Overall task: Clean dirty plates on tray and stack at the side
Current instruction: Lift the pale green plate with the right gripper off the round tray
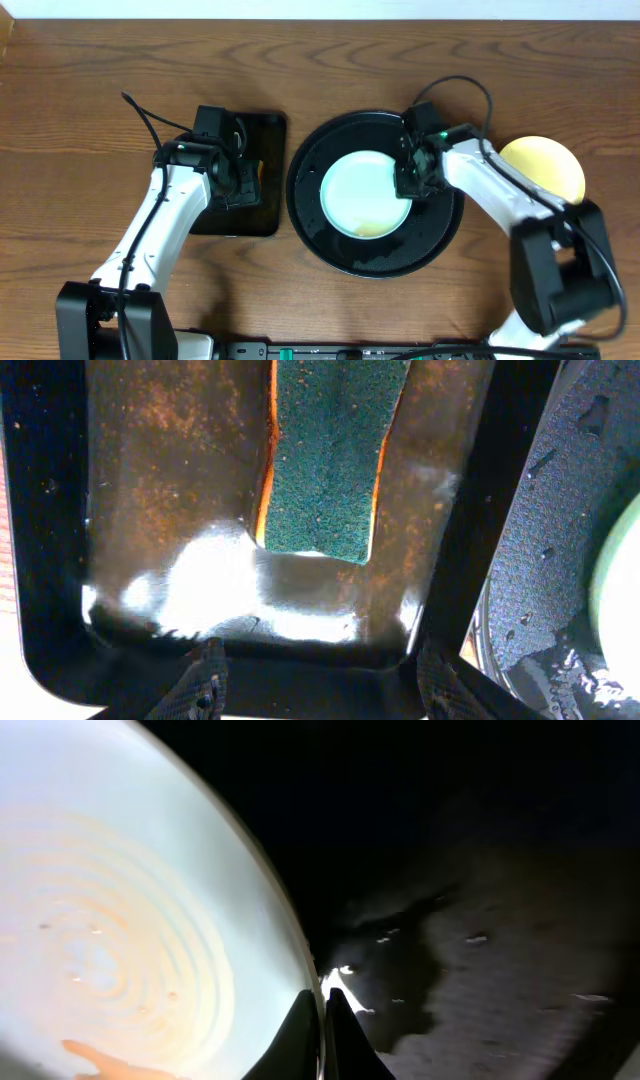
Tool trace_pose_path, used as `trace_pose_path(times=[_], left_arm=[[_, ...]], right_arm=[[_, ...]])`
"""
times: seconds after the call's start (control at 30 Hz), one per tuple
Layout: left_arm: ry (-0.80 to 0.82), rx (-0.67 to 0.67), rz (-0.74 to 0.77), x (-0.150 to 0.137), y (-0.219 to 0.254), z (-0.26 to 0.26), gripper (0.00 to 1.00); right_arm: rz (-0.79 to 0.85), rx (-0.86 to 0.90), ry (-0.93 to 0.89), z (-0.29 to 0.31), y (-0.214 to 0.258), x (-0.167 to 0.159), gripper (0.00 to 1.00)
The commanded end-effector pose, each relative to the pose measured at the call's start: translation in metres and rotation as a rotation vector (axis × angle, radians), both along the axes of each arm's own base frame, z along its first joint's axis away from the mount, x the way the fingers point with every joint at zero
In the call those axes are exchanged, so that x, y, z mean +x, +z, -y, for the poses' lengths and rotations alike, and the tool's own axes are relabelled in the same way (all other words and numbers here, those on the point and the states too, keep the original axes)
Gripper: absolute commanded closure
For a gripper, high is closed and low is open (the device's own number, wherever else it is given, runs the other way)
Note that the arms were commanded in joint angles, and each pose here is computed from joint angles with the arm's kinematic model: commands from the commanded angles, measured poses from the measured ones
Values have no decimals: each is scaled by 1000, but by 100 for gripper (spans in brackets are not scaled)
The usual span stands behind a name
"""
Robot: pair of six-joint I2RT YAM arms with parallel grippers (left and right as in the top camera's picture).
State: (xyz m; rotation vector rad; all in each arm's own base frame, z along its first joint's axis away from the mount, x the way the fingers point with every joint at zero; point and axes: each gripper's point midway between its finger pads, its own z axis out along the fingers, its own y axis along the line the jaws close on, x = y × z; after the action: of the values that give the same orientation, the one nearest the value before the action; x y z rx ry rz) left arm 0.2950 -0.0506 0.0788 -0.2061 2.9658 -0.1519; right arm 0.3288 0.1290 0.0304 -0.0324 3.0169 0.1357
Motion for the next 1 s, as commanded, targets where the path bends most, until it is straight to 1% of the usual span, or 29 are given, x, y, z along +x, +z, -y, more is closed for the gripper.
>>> trace_pose_path(times=[0.0, 0.1, 0.27, 0.5, 0.6, 0.7, 0.83, 0.97], left_arm=[[8, -3, 3, 1, 2, 0, 38], [8, -3, 3, 1, 2, 0, 38], [8, -3, 3, 1, 2, 0, 38], [8, -3, 3, 1, 2, 0, 38], [8, -3, 4, 1, 2, 0, 38], [8, -3, 5, 1, 2, 0, 38], [8, -4, 10, 3, 3, 0, 38], [8, -4, 11, 3, 3, 0, 38]], right_arm=[[219, -109, 31, 22, 55, 24, 99], [311, -143, 72, 28, 82, 29, 99], [417, -231, 113, 42, 114, 33, 99], [571, -471, 152, 64, 162, 35, 99], [612, -542, 193, 58, 175, 33, 99], [658, -663, 265, 44, 188, 26, 99], [709, -776, 307, 31, 203, 19, 99], [751, -810, 343, 14, 210, 11, 99]])
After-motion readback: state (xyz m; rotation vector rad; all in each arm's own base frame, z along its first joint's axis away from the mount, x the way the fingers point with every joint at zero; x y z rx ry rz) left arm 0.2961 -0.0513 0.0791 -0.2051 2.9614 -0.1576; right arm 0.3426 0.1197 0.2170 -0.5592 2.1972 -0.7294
